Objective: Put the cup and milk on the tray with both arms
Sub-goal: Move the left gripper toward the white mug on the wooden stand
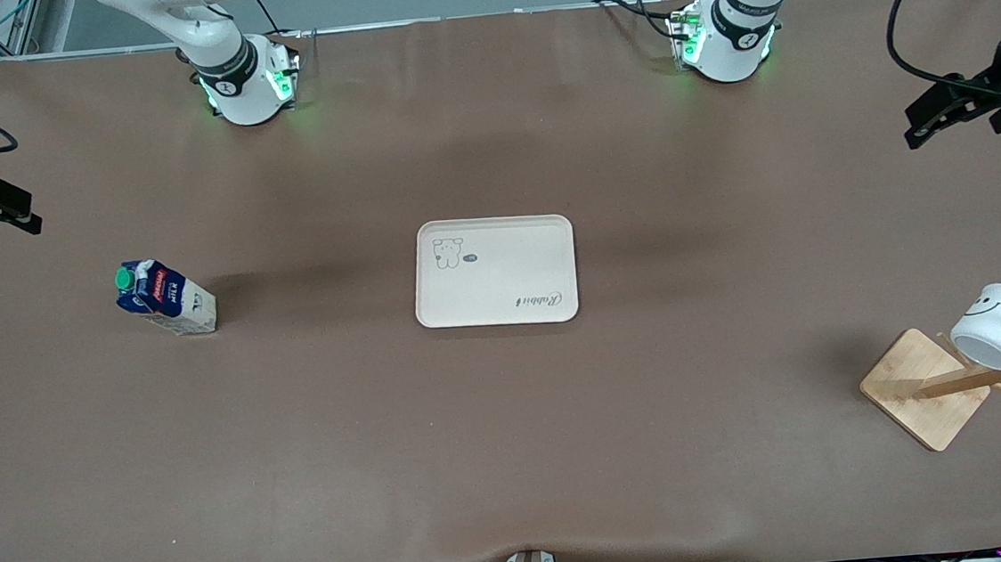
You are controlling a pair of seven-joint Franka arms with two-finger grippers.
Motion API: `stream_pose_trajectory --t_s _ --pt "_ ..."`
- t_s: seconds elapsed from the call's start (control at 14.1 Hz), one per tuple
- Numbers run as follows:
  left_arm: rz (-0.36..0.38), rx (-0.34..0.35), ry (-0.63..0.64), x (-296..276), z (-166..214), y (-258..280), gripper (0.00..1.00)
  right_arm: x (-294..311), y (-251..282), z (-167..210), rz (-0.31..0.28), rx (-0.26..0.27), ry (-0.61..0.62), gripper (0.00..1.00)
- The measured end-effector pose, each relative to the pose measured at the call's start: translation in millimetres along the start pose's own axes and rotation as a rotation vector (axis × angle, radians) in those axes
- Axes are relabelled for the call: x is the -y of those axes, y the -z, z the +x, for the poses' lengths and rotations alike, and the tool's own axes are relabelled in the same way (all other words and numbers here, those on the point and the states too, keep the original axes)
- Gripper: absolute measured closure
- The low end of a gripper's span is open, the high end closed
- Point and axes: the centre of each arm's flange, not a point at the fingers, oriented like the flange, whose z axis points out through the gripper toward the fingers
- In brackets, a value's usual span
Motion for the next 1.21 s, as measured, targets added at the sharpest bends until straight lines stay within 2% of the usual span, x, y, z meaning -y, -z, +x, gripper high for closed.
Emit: stream_pose_trajectory --t_s 0.36,0.64,0.92,1.21 --pt "-0.006 -0.045 0.047 94.9 17.6 -13.0 0.00 -1.4 -1.8 0.2 0.000 0.004 -0.003 0.00" --pt "-0.082 -0.133 0.026 165.9 36.1 -69.6 0.00 -3.6 -2.3 0.0 0.001 0.005 -0.007 0.00" --pt "-0.128 -0.248 0.047 178.0 48.8 -105.5 0.00 -5.1 -2.7 0.0 0.001 0.005 -0.009 0.00" --pt "-0.174 -0.315 0.010 184.1 50.6 -146.2 0.00 -5.3 -2.7 0.1 0.001 0.005 -0.010 0.00"
